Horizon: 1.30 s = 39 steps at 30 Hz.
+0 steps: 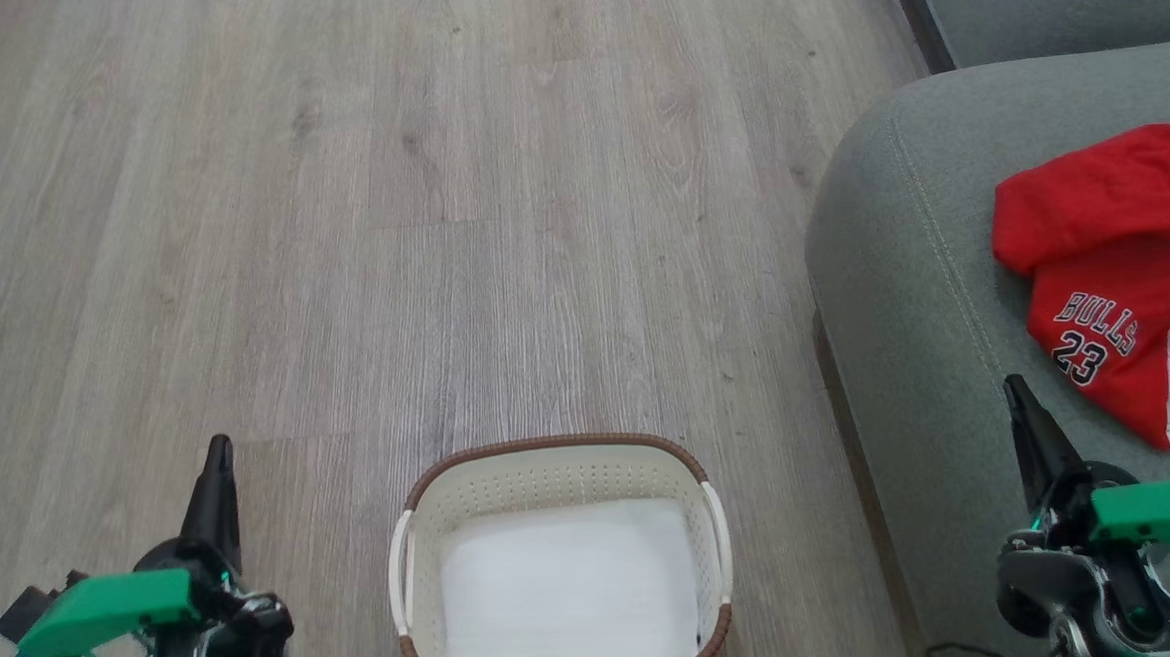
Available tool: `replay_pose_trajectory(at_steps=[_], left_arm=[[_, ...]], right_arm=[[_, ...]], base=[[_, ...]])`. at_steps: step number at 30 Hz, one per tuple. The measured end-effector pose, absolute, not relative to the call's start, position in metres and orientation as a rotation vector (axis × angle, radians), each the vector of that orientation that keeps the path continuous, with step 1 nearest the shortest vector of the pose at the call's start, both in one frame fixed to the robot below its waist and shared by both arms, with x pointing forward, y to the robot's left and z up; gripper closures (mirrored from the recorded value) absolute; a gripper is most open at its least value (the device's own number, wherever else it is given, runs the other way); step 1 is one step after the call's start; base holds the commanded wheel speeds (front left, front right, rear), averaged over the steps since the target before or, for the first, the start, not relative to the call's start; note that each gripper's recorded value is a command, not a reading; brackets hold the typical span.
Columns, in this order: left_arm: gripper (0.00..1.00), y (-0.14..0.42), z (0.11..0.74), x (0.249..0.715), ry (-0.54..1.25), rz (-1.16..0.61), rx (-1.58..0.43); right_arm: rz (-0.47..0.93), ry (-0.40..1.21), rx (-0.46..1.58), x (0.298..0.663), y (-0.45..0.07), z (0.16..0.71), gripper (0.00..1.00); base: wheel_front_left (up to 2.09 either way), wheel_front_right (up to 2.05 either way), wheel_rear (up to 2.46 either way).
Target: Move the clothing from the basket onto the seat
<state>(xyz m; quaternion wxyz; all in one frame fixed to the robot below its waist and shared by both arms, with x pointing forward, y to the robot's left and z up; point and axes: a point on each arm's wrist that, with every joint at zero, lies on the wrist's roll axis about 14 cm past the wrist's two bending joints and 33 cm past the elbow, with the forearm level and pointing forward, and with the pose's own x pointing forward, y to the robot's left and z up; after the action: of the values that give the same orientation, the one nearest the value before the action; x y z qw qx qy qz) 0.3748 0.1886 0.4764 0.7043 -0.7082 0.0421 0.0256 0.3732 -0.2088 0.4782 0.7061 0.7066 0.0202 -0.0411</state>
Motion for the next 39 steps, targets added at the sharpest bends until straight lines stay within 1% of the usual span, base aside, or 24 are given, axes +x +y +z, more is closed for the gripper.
replay_pose_trajectory(at_steps=[39], left_arm=[[1.00,0.1886,0.4764,0.3748,0.094,0.057,-1.575]], right_arm=[[-0.090,0.047,1.574,0.3731,-0.2079,0.4781,1.00]], base=[[0.00,0.00,0.00]])
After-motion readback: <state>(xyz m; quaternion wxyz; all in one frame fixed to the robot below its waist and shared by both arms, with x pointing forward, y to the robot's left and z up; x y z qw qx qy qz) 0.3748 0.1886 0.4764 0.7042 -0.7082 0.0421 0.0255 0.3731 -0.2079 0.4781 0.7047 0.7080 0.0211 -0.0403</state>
